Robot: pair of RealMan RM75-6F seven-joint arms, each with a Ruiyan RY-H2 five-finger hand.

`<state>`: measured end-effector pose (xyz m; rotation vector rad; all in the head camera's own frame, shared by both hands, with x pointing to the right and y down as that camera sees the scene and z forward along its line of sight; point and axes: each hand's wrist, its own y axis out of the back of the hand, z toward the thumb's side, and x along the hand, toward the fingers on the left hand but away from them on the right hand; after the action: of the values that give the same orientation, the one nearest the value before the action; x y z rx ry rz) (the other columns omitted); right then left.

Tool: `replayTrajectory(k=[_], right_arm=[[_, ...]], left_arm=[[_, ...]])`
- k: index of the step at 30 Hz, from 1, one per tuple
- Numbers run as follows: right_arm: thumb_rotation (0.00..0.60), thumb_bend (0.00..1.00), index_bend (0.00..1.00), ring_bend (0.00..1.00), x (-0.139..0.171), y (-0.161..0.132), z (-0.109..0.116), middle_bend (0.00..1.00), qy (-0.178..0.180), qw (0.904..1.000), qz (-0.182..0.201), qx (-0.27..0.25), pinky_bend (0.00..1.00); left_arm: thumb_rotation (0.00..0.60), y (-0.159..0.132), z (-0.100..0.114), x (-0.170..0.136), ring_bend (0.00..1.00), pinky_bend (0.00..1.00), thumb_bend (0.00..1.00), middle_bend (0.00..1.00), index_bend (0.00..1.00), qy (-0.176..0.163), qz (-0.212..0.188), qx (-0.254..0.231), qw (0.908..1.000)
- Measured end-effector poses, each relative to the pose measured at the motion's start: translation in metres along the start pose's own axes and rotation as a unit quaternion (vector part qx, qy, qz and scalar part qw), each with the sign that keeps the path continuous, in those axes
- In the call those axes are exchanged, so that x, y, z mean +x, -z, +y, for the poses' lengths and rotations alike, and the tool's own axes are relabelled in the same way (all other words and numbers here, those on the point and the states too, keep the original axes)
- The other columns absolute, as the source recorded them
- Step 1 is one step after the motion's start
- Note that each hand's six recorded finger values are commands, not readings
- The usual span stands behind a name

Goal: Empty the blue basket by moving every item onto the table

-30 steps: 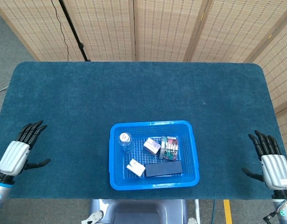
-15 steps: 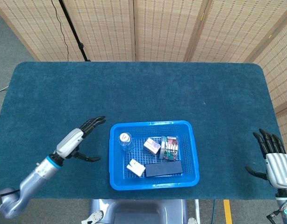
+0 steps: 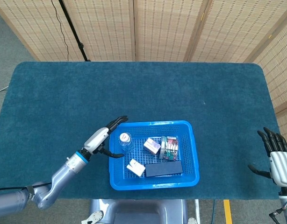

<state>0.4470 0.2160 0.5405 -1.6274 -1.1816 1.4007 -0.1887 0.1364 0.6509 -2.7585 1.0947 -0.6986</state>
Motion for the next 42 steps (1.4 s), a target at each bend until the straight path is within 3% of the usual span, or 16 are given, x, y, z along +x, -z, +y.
replayTrajectory(k=[3,6,9,11,17,26,34,37,42], right_arm=[[0.6,0.0,0.0,0.0,-0.001,0.001,0.001,0.01,0.0,1.0,-0.001,-0.002,0.0],[0.6,0.0,0.0,0.0,-0.001,0.002,0.001,0.01,0.001,1.0,-0.002,-0.003,0.0],[0.6,0.0,0.0,0.0,-0.001,0.002,0.003,0.01,0.002,1.0,-0.002,-0.004,0.0],[0.6,0.0,0.0,0.0,0.0,0.002,0.003,0.01,0.003,1.0,-0.002,-0.005,0.0],[0.6,0.0,0.0,0.0,-0.001,0.003,0.004,0.01,0.005,1.0,-0.003,-0.007,0.0],[0.6,0.0,0.0,0.0,-0.001,0.004,0.006,0.01,0.007,0.9999,-0.004,-0.009,0.0],[0.6,0.0,0.0,0.0,0.0,0.004,0.006,0.01,0.007,0.9999,-0.004,-0.008,0.0],[0.6,0.0,0.0,0.0,0.0,0.004,0.006,0.01,0.007,0.9999,-0.004,-0.008,0.0],[0.6,0.0,0.0,0.0,0.0,0.002,0.006,0.01,0.006,0.9999,-0.003,-0.009,0.0]], left_arm=[[0.6,0.004,-0.006,0.005,0.0,0.01,0.03,0.0,0.0,-0.001,0.004,-0.008,1.0],[0.6,0.006,-0.011,0.01,0.03,0.1,0.14,0.0,0.04,-0.006,0.006,-0.023,0.9997],[0.6,0.007,-0.014,0.013,0.17,0.19,0.25,0.09,0.22,-0.014,0.007,-0.027,0.9995],[0.6,0.007,-0.015,0.014,0.26,0.25,0.33,0.2,0.35,-0.019,0.008,-0.025,0.9995],[0.6,0.004,-0.013,0.017,0.36,0.3,0.4,0.32,0.51,-0.057,-0.001,-0.008,0.9984],[0.6,-0.008,-0.002,0.013,0.37,0.3,0.41,0.33,0.53,-0.1,-0.024,-0.008,0.9947],[0.6,-0.034,0.015,0.008,0.37,0.3,0.41,0.33,0.53,-0.118,-0.056,-0.018,0.9913],[0.6,-0.05,0.027,0.004,0.37,0.3,0.41,0.33,0.53,-0.127,-0.075,-0.019,0.9888],[0.6,-0.086,0.065,-0.008,0.37,0.3,0.41,0.33,0.52,-0.155,-0.112,0.003,0.9816]])
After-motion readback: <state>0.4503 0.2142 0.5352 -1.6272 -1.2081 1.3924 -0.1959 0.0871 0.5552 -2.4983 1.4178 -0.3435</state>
